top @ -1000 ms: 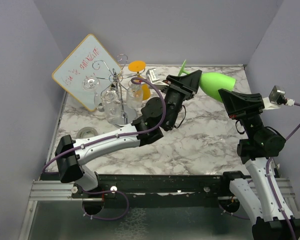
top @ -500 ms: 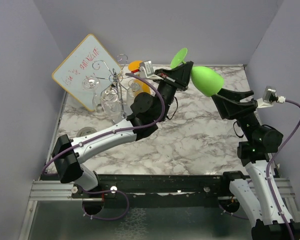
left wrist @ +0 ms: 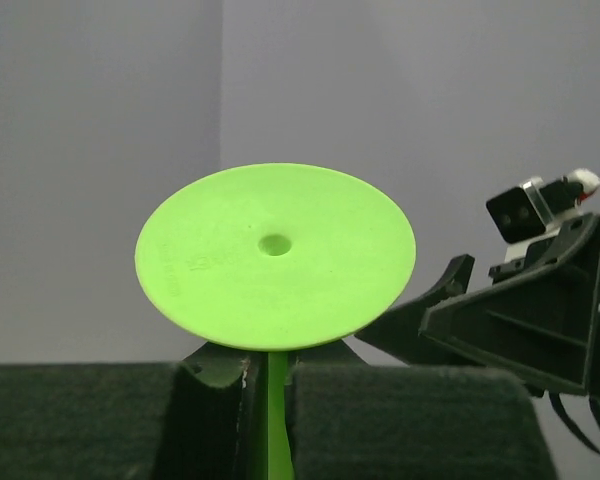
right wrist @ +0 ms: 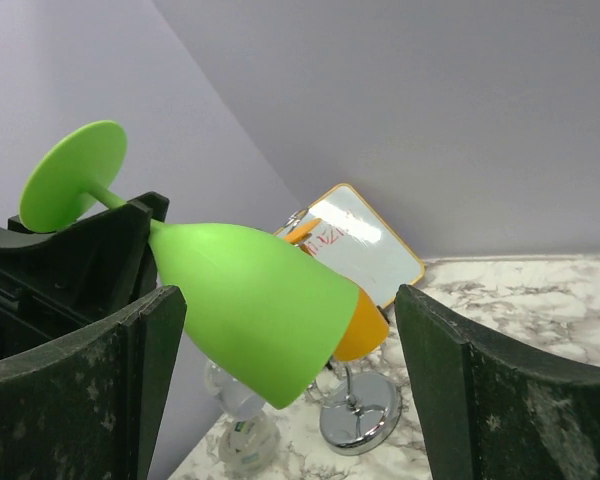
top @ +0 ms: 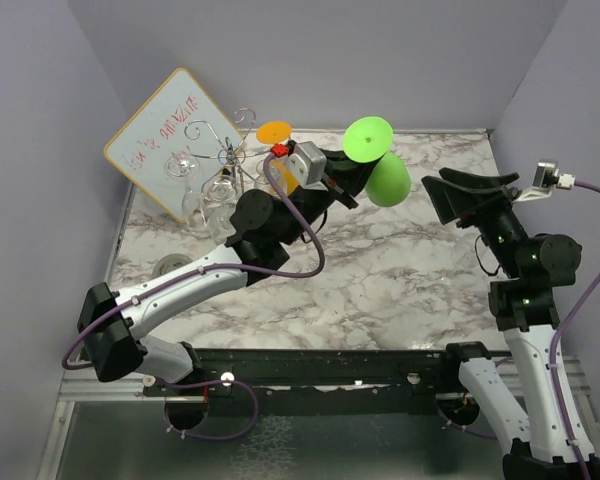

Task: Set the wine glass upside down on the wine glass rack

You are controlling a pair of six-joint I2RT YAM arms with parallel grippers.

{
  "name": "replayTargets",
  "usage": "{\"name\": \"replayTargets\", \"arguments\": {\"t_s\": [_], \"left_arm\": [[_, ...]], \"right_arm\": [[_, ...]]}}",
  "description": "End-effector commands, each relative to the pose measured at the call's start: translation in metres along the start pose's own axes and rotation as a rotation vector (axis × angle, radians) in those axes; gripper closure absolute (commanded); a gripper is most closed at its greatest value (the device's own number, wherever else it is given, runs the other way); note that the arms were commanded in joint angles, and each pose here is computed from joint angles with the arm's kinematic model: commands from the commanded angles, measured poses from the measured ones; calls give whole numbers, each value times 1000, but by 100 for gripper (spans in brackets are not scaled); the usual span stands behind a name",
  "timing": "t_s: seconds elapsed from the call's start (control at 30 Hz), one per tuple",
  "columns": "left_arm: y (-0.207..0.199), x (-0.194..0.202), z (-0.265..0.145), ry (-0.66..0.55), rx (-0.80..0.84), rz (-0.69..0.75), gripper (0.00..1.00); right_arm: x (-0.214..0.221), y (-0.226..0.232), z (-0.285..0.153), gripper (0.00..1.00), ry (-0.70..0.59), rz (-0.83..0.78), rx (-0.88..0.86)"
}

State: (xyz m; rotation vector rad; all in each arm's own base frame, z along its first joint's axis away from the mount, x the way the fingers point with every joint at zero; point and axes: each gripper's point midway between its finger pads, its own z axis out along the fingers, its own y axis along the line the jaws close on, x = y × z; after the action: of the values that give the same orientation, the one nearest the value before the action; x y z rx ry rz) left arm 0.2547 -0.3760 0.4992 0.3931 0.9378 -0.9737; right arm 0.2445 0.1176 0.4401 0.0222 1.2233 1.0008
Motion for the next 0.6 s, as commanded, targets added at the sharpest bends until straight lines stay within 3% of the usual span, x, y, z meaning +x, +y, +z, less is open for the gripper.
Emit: {"name": "replayTargets", "arguments": {"t_s": [0.0,0.3,0.57], "left_arm": [[-28,-14,-9,-38,193,174,100],[-44,7,-30,-3,345,348,100],[-47,17,-37,9,380,439,100]], "right_arm": [[-9,51,-9,10,43,-59,-189],[-20,93,-11,16,130,-5,-312],[-6,84,-1,25,281,87,-264]]}}
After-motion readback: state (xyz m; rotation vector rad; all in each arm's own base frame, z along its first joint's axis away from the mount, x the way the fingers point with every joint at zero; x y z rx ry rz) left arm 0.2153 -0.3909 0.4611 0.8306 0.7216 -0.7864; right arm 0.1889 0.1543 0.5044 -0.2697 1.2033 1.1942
